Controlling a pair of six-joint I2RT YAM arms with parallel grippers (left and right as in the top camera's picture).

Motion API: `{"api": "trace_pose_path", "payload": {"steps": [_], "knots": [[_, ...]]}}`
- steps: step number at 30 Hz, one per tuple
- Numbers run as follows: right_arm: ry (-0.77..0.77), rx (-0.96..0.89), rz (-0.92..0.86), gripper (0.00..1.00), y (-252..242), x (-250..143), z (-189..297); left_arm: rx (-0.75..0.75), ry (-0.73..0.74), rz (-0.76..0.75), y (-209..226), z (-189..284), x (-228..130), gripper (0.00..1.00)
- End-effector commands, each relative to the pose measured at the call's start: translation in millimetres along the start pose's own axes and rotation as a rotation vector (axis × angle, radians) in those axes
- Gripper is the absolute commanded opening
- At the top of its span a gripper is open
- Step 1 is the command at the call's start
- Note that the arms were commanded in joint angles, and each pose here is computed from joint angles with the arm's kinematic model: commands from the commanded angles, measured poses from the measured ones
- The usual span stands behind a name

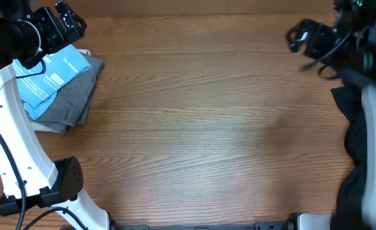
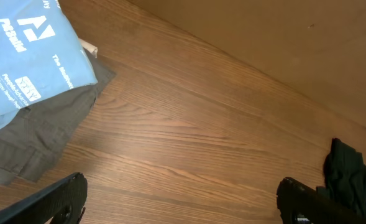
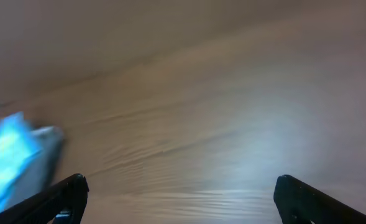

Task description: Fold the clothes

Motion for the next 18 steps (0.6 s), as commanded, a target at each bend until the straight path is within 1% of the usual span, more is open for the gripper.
{"api": "trace_pose_path", "payload": {"steps": [1,5,10,14,18], "knots": [[-0.159,0.188,0.132,1.00,44,-33,98,-0.022,0.003,-0.033,-6,1,-2,1.00],[-0.294,0.327,0.226,1.00,56,-73,179,-0.022,0.003,-0.033,-6,1,-2,1.00],[-0.391,0.420,0.264,1.00,24,-137,266,-0.022,0.003,-0.033,-6,1,-2,1.00],[-0.482,0.407,0.255,1.00,-9,-180,305,-0.022,0.003,-0.033,-6,1,-2,1.00],[-0.563,0.397,0.245,1.00,-32,-217,321,-0.022,0.003,-0.033,-6,1,-2,1.00]]}}
Point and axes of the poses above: each gripper's point midway between its finger pads, its own z axis back along the fingers, its own y axis along the line the jaws close on, x = y × z, the point moved 10 cm from there along z, back along the fingers, and after that the axes turned 13 degrees about -z, right-handed, at the moved point
